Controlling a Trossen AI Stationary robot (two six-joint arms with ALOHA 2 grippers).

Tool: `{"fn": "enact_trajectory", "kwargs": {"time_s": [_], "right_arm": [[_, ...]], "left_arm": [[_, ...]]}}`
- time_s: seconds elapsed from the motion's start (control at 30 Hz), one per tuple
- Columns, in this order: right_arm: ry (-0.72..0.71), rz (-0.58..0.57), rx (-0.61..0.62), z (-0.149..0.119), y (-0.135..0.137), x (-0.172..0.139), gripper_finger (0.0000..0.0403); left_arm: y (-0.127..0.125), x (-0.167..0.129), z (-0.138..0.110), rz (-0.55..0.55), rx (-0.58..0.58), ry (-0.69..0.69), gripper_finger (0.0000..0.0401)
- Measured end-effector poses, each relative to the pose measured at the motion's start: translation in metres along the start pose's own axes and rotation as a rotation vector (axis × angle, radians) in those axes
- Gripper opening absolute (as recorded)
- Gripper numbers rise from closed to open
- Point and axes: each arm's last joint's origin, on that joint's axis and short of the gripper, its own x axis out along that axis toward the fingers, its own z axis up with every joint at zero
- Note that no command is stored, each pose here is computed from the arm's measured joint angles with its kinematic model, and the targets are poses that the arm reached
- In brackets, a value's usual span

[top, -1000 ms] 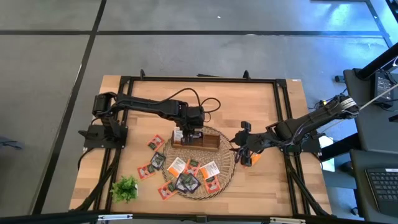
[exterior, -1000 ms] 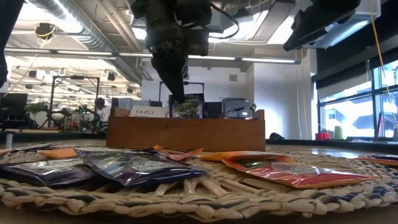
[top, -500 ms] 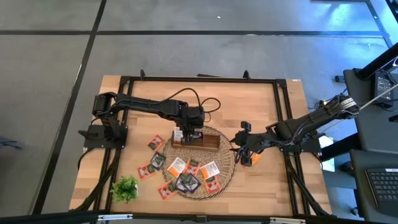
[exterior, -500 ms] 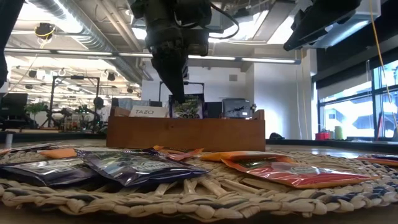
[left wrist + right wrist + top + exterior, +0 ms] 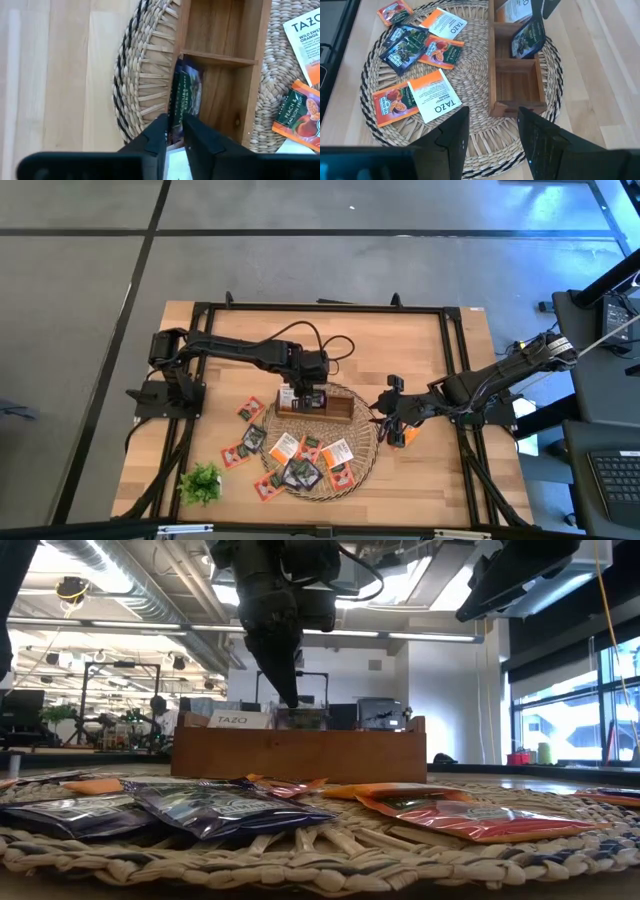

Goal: Pick & Place Tea
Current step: Put the violet tea bag into the middle slot of the wooden organizer, then put the orange tea bag into the right slot of the wooden organizer

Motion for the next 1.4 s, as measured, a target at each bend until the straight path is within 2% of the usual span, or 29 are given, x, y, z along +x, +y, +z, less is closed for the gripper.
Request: {"fn": "enact_trajectory", "kwargs": {"time_s": [0.33,0.43,0.6,0.7,0.9,1.07,1.27,1.4], "right_arm": [[0.000,0.000,0.003,0.000,0.000,0.000,0.0168],[0.005,0.001,0.016,0.000,0.000,0.000,0.0168],[0.125,0.093,0.185,-0.009,0.003,-0.001,0.0168],[0.184,0.114,0.254,-0.025,0.009,0.003,0.0168],[0.280,0.091,0.441,-0.064,0.015,0.012,0.0168],[0.322,0.065,0.560,-0.079,0.018,0.014,0.0168],[0.331,0.090,0.492,-0.083,0.024,0.012,0.0168],[0.334,0.122,0.362,-0.087,0.030,0.008,0.0168]], "left_arm": [[0.000,-0.005,0.000,-0.002,0.012,-0.014,0.0090],[-0.001,-0.011,0.002,-0.007,-0.034,-0.042,0.0090],[-0.014,-0.016,0.016,-0.081,-0.156,-0.182,0.0087],[-0.031,-0.013,0.029,-0.164,-0.073,-0.299,0.0088],[-0.068,-0.008,0.048,-0.235,0.088,-0.567,0.0085],[-0.095,0.015,0.064,-0.280,0.165,-0.755,0.0084],[-0.109,0.070,0.069,-0.307,0.180,-0.799,0.0084],[-0.116,0.092,0.070,-0.304,0.217,-0.826,0.0083]]}}
